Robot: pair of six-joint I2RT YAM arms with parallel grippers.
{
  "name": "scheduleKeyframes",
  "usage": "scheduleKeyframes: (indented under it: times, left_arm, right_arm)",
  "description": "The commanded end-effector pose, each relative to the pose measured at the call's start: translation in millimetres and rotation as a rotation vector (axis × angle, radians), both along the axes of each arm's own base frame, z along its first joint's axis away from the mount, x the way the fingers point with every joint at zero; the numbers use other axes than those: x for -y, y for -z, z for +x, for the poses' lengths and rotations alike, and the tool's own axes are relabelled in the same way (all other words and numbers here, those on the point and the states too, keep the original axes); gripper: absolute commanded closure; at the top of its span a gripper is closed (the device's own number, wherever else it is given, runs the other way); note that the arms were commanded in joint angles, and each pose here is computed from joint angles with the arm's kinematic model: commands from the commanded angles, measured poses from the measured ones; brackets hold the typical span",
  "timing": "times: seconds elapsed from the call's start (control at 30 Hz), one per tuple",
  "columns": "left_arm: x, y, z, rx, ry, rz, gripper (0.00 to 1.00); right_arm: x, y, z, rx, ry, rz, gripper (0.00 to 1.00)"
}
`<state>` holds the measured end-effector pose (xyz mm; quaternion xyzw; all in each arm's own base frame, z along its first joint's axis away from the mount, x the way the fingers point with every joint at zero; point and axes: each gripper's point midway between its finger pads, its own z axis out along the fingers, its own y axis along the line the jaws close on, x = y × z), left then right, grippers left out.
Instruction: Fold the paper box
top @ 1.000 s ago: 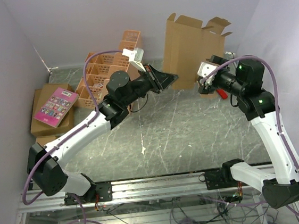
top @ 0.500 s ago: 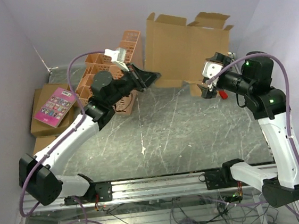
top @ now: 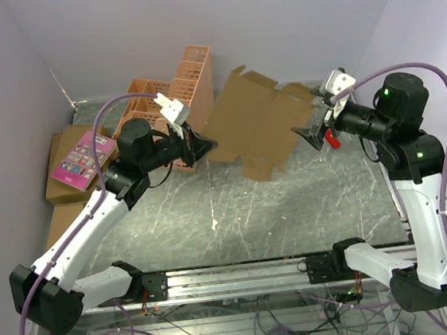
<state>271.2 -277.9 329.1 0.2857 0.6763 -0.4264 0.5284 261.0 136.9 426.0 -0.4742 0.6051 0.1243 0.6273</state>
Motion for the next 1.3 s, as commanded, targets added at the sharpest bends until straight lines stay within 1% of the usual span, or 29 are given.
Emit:
scheduleKeyframes:
  times: [0.0, 0.1, 0.13, 0.23, 0.3, 0.37, 0.47, 0.57, 0.7, 0.8, 0.9, 1.17, 1.27]
  left_arm:
    - [-17, 19, -21, 0.138, 0.081, 0.167, 0.93]
    - [-23, 27, -32, 0.156, 0.117, 0.212, 0.93]
    - [-24, 29, -34, 0.163, 0.129, 0.218, 0.93]
    - [-26, 34, -40, 0.179, 0.147, 0.23, 0.93]
    - [-28, 35, -41, 0.191, 0.15, 0.233, 0.93]
    - [-29, 35, -41, 0.198, 0.158, 0.233, 0.93]
    - [-28, 36, -40, 0.197, 0.175, 0.229, 0.93]
    - [-26, 36, -41, 0.191, 0.198, 0.219, 0.93]
    - [-22, 38, -44, 0.187, 0.232, 0.197, 0.93]
    - [-20, 38, -47, 0.184, 0.257, 0.187, 0.93]
    - [-20, 39, -47, 0.183, 0.267, 0.189, 0.93]
    - [-22, 42, -42, 0.185, 0.261, 0.213, 0.93]
    - [-21, 40, -40, 0.19, 0.27, 0.225, 0.93]
  right_arm:
    - [-5, -4, 6, -0.061, -0.023, 0.095, 0.0]
    - [10, -11, 13, -0.067, -0.01, 0.098, 0.0]
    - [15, -11, 13, -0.078, -0.03, 0.101, 0.0]
    - [38, 8, 26, -0.155, -0.035, 0.109, 0.03]
    - [50, 33, 36, -0.194, -0.034, 0.068, 0.06]
    - [52, 54, 35, -0.214, -0.065, 0.026, 0.07]
    - [49, 78, 21, -0.216, -0.123, -0.018, 0.07]
    - [53, 94, 18, -0.198, -0.106, -0.064, 0.07]
    - [61, 116, 27, -0.175, -0.067, -0.111, 0.06]
    - [70, 132, 40, -0.191, -0.023, -0.127, 0.07]
    - [74, 140, 47, -0.205, -0.01, -0.14, 0.14]
    - [74, 150, 44, -0.192, -0.014, -0.156, 0.32]
    - [75, 156, 44, -0.203, -0.008, -0.154, 0.42]
